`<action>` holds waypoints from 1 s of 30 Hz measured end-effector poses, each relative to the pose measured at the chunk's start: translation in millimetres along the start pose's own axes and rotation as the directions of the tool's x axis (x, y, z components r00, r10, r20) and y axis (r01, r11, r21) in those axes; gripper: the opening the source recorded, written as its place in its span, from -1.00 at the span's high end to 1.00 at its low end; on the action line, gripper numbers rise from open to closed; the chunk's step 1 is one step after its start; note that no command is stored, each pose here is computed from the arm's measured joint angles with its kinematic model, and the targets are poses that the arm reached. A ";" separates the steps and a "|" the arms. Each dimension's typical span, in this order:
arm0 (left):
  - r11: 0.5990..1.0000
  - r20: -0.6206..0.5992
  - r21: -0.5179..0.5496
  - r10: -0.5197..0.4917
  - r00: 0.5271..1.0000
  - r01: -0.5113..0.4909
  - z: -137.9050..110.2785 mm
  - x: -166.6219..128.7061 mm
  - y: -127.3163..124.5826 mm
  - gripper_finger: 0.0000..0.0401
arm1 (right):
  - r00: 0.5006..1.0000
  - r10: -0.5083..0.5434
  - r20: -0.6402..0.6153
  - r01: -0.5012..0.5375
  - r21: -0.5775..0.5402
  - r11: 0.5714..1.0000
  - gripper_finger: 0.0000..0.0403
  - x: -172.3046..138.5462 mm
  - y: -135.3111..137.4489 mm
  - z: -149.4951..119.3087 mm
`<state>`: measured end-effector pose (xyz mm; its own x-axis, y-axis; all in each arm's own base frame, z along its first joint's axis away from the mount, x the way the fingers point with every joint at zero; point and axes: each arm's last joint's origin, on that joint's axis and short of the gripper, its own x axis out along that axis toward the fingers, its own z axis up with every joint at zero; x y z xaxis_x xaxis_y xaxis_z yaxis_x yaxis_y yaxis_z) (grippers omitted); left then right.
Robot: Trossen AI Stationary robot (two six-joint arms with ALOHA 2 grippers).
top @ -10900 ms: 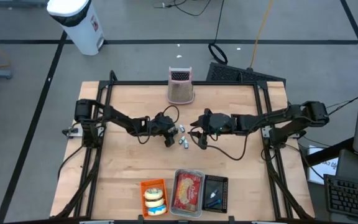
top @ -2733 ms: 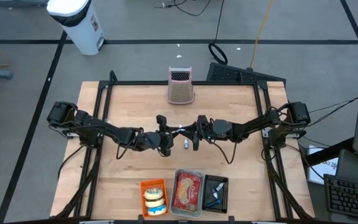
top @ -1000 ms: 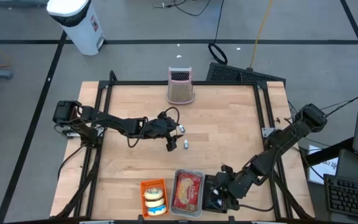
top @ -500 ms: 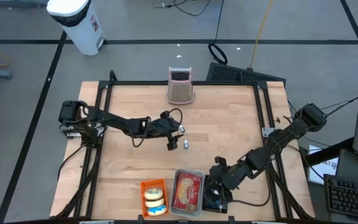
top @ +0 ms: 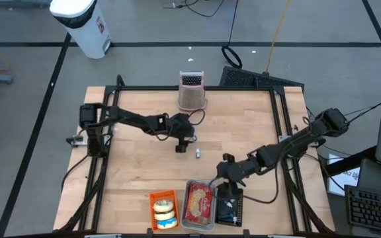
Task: Pick & Place Food Item
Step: Put the green food coloring bottle into the black bin
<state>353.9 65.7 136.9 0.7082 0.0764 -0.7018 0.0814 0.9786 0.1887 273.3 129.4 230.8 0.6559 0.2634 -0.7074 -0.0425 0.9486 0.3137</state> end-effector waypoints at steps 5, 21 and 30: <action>0.997 -0.048 0.031 -0.067 0.997 0.069 -7.7 19.2 -1.7 -0.34 | 1.000 0.022 -0.018 -0.021 0.023 1.000 0.14 0.3 -8.5 4.0; 0.977 -0.133 -0.208 -0.063 0.989 0.035 -12.3 24.6 -3.4 -0.04 | 0.998 0.048 -0.029 -0.048 0.002 0.999 0.15 0.4 -14.2 7.0; 0.965 -0.136 -0.261 -0.077 0.988 0.039 -11.2 25.2 -11.0 0.42 | 1.000 -0.015 0.007 0.015 -0.041 0.999 0.15 0.4 -15.9 8.3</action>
<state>363.0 59.0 109.4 0.5977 0.0263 -0.8013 -0.0765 0.9968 -0.0243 280.5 113.0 230.8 0.6614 0.2478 -0.7079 -0.0630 0.9589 0.2767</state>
